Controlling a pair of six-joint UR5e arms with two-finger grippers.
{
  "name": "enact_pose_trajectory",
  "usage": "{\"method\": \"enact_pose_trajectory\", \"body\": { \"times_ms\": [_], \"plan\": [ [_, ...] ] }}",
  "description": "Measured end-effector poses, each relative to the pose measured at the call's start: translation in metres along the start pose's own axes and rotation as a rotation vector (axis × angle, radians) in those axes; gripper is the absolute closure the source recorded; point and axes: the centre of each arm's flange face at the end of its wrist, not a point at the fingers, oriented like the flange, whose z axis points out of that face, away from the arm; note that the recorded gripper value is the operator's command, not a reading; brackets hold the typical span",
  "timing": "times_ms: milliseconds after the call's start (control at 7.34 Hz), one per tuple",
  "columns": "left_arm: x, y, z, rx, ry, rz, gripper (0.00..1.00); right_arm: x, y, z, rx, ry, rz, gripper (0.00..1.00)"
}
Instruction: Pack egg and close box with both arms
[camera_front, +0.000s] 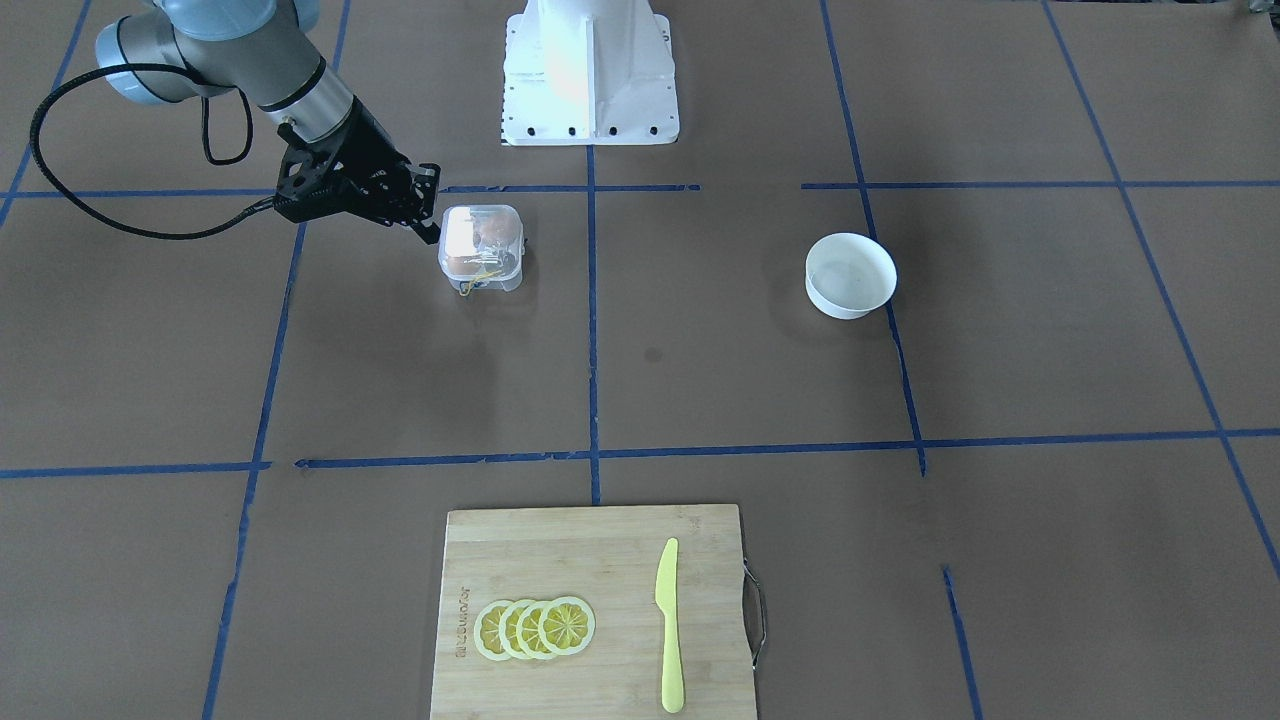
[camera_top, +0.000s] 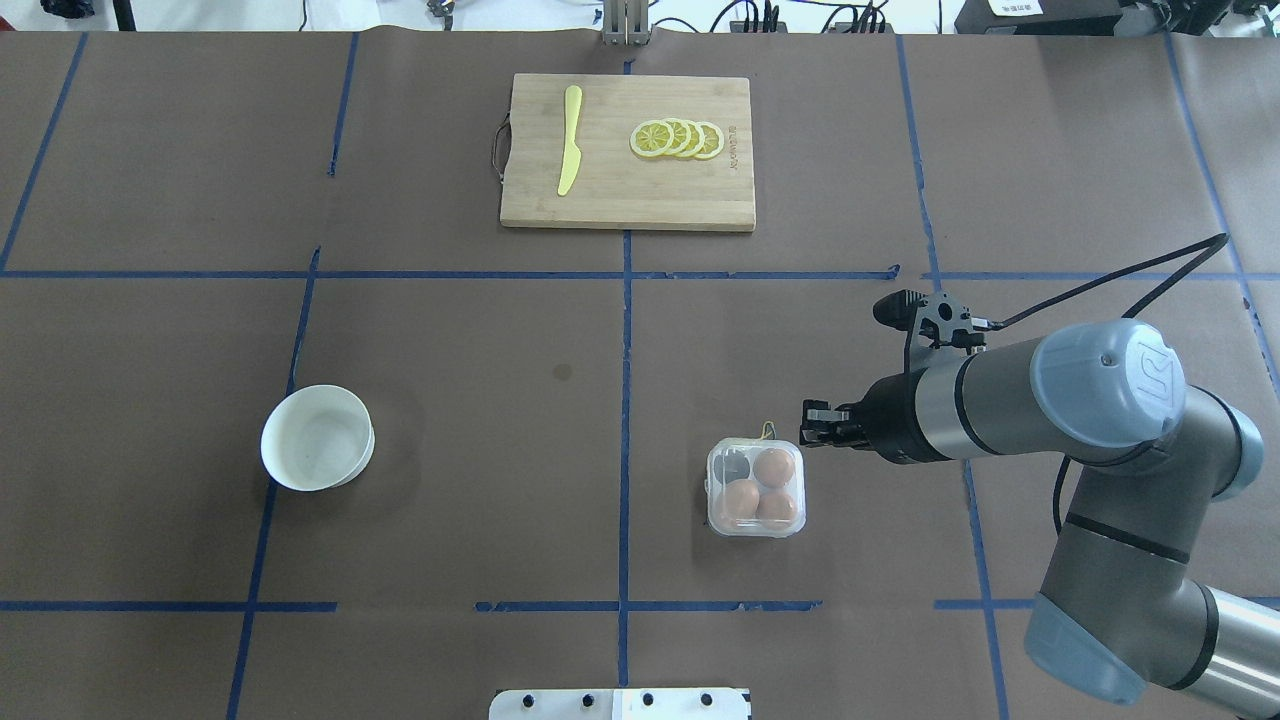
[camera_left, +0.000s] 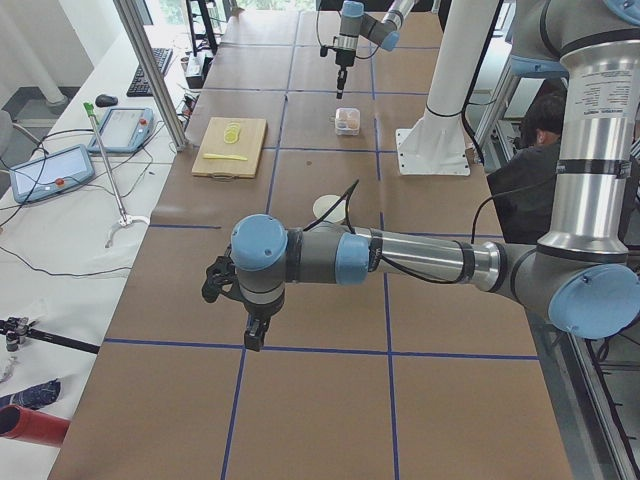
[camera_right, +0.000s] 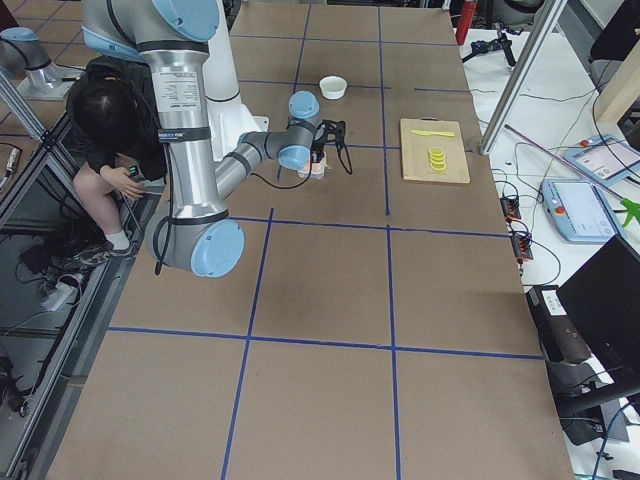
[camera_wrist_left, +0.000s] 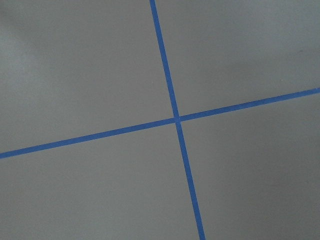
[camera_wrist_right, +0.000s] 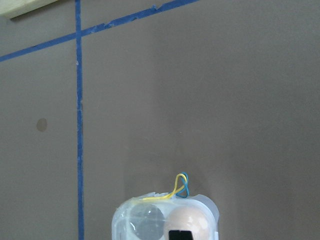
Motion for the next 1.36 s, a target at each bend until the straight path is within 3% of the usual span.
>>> {"method": "enact_pose_trajectory", "body": {
  "times_ms": [272, 545, 953, 1089, 1225, 1362],
  "plan": [
    [0.001, -0.001, -0.001, 0.003, -0.002, 0.008, 0.0, 0.036, -0.016, -0.003, 0.006, 0.067, -0.012, 0.91],
    [0.001, -0.002, 0.002, 0.005, -0.005, 0.02, 0.0, 0.112, -0.052, -0.03, 0.004, 0.185, -0.08, 0.9],
    [-0.002, 0.003, 0.009, -0.011, -0.007, 0.016, 0.0, 0.28, -0.124, -0.111, -0.03, 0.311, -0.212, 0.88],
    [-0.005, 0.009, 0.013, -0.02, -0.006, 0.006, 0.0, 0.346, -0.147, -0.142, -0.032, 0.353, -0.244, 0.8],
    [-0.008, 0.019, 0.019, -0.034, -0.003, -0.007, 0.0, 0.406, -0.164, -0.172, -0.041, 0.399, -0.272, 0.33],
    [-0.012, 0.028, 0.025, -0.045, 0.0, -0.019, 0.0, 0.449, -0.173, -0.198, -0.062, 0.436, -0.286, 0.0]
  ]
}}
